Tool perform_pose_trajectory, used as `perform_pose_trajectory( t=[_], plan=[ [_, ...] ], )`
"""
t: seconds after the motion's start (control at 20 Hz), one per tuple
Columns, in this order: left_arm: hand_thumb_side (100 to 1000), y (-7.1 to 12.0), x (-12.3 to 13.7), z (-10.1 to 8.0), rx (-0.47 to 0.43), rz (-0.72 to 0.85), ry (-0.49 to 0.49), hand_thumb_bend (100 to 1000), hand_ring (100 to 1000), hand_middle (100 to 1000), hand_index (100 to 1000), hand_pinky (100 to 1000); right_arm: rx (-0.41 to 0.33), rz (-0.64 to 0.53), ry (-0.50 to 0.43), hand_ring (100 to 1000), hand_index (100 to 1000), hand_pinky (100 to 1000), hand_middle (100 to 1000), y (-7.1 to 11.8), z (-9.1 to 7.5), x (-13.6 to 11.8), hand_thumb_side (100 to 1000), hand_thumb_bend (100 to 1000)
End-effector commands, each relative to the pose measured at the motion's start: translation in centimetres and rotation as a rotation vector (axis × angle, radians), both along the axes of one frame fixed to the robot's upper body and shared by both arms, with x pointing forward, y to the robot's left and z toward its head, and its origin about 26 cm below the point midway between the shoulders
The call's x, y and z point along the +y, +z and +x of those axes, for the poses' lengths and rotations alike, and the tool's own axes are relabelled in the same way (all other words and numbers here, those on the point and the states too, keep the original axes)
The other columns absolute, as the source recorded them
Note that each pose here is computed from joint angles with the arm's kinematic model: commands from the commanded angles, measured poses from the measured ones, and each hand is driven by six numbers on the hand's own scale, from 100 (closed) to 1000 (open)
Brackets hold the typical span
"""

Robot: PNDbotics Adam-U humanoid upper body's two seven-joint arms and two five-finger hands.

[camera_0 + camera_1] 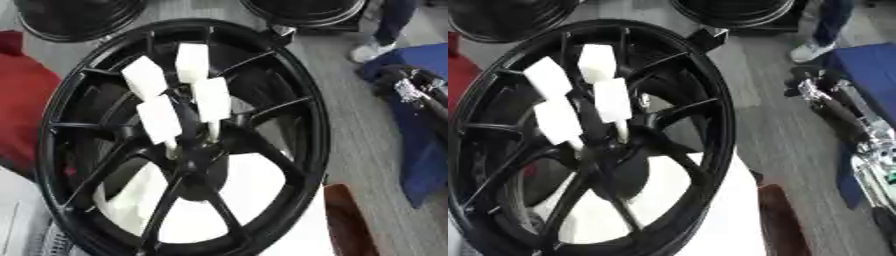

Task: Pull the pin out of the wheel hub.

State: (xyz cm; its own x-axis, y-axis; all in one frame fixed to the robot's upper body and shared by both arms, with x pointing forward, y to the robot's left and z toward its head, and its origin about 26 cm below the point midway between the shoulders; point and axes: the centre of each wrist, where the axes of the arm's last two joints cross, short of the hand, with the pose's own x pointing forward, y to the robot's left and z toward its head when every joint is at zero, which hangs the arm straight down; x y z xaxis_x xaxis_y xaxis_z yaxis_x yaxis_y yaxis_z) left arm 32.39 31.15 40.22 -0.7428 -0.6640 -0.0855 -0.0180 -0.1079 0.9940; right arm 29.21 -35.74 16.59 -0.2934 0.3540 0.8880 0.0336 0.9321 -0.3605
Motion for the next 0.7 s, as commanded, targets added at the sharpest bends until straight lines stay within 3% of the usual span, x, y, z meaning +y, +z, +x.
perform_pose_trajectory(
  t=[0.05, 0.7],
  plan=[
    [514, 0.9, -0.8, 0.5, 0.028, 0.083, -0.006, 506, 775, 729, 828, 813, -0.032, -0.040, 0.005, 721, 796, 971, 667, 1.3, -0.2, -0.2, 596, 100],
    [435, 0.6, -7.7, 5.5, 0.049, 0.233, -0.150, 526, 779, 739, 836, 814, -0.030, -0.033, 0.026, 721, 797, 971, 667, 1.3, 0.0, 0.1, 600, 100]
  ],
)
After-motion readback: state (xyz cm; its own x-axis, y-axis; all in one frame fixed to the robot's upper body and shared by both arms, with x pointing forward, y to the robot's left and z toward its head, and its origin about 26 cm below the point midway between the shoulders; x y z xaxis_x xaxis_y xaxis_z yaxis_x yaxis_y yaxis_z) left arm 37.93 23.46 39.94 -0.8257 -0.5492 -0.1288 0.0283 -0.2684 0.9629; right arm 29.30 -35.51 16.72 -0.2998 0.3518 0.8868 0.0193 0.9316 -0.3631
